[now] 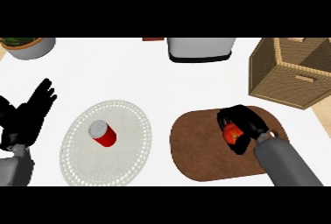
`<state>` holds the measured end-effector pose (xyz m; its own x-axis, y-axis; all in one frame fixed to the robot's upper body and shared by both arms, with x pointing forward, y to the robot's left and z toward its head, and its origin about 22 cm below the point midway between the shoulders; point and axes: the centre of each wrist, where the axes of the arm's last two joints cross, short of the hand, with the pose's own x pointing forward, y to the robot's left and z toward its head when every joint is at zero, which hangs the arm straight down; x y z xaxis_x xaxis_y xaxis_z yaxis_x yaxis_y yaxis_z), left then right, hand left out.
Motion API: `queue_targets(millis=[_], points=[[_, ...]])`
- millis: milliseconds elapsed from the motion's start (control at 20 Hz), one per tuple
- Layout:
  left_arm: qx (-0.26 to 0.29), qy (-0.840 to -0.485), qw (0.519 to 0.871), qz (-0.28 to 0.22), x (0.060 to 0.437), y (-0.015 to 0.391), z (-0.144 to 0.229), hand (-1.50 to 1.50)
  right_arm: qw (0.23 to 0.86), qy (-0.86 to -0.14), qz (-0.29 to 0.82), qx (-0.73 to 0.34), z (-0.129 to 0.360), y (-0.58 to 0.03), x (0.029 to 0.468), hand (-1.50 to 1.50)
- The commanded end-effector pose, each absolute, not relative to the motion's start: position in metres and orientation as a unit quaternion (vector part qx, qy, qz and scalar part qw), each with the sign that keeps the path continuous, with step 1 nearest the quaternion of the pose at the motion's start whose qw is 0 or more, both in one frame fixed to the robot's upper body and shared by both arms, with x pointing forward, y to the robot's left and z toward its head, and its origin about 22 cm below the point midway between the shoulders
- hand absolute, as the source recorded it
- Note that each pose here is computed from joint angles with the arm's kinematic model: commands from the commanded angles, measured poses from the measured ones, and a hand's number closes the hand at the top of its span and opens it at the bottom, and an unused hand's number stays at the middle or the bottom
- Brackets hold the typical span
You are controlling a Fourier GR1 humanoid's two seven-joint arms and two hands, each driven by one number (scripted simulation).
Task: Pick the tomato from the cutting board and place it in the basket
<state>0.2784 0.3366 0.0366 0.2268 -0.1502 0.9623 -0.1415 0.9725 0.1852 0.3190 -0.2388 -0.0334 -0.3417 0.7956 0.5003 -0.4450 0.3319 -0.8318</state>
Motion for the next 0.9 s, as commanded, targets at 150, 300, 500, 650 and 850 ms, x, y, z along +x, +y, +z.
queue_targets(millis=[150, 300, 500, 650, 850], points=[[0.116, -0.617, 0.778, -0.001, 0.272, 0.343, 0.032, 0.00, 0.617, -0.710, 0.328, -0.084, -0.027, -0.153, 0.284, 1.50], [0.116, -0.621, 0.775, -0.010, 0.270, 0.343, 0.031, 0.00, 0.587, -0.748, 0.282, -0.127, 0.005, -0.137, 0.264, 1.50], [0.103, -0.619, 0.778, -0.012, 0.269, 0.327, 0.027, 0.00, 0.572, -0.767, 0.230, -0.179, 0.063, -0.128, 0.244, 1.50], [0.113, -0.623, 0.774, -0.021, 0.269, 0.334, 0.034, 0.00, 0.573, -0.759, 0.205, -0.230, 0.106, -0.132, 0.226, 1.50], [0.100, -0.631, 0.769, -0.023, 0.285, 0.312, 0.034, 0.00, 0.571, -0.745, 0.191, -0.287, 0.165, -0.138, 0.207, 1.50]])
